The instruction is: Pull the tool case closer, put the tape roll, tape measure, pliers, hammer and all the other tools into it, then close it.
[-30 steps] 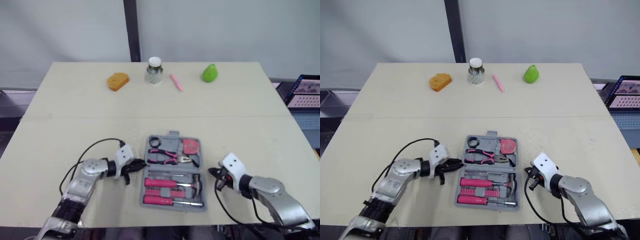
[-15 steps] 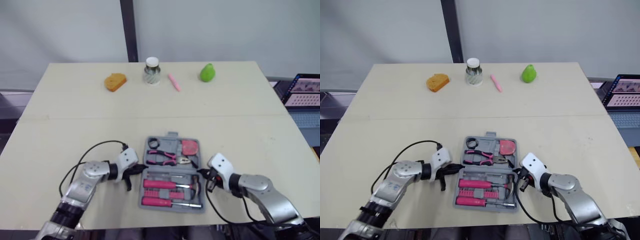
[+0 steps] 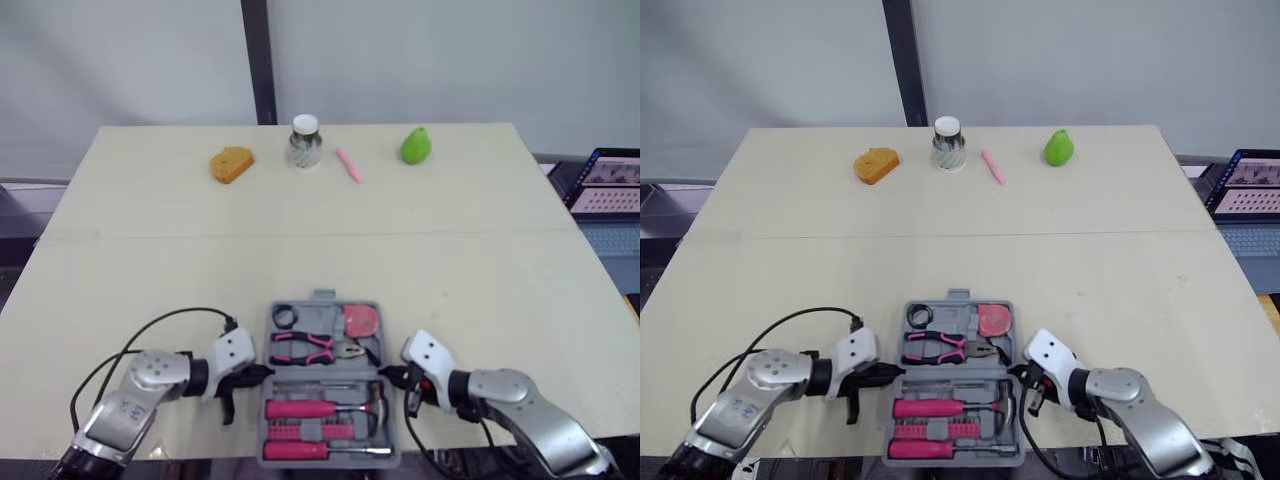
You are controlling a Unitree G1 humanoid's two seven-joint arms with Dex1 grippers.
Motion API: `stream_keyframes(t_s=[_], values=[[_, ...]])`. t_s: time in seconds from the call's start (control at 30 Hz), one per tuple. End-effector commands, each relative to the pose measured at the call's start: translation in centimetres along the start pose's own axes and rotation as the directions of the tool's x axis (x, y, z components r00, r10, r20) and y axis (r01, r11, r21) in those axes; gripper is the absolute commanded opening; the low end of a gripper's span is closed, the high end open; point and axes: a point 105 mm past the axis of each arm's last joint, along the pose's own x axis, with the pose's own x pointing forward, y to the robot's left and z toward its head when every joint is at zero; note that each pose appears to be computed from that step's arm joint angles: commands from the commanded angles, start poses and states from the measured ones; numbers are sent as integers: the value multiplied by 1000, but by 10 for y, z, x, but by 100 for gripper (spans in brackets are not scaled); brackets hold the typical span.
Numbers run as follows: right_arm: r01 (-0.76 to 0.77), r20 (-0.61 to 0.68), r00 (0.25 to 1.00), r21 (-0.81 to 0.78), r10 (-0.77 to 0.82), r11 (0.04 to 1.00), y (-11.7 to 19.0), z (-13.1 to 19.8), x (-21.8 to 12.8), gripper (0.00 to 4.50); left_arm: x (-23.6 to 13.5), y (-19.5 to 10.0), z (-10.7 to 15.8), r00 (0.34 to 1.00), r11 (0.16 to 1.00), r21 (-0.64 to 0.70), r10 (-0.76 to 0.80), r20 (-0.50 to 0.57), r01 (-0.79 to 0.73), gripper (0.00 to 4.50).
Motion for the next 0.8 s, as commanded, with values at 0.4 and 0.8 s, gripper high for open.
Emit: stream_keyframes(t_s=[0.4,0.8], values=[[26,44,999,-20,-25,999,-4,13,2,0,6,7,-9,1000,999,-31,19,-24,-20,5],[35,41,999,-18,-35,999,-5,12,3,0,7,16,-6,998,998,-20,54,-15,-54,5]])
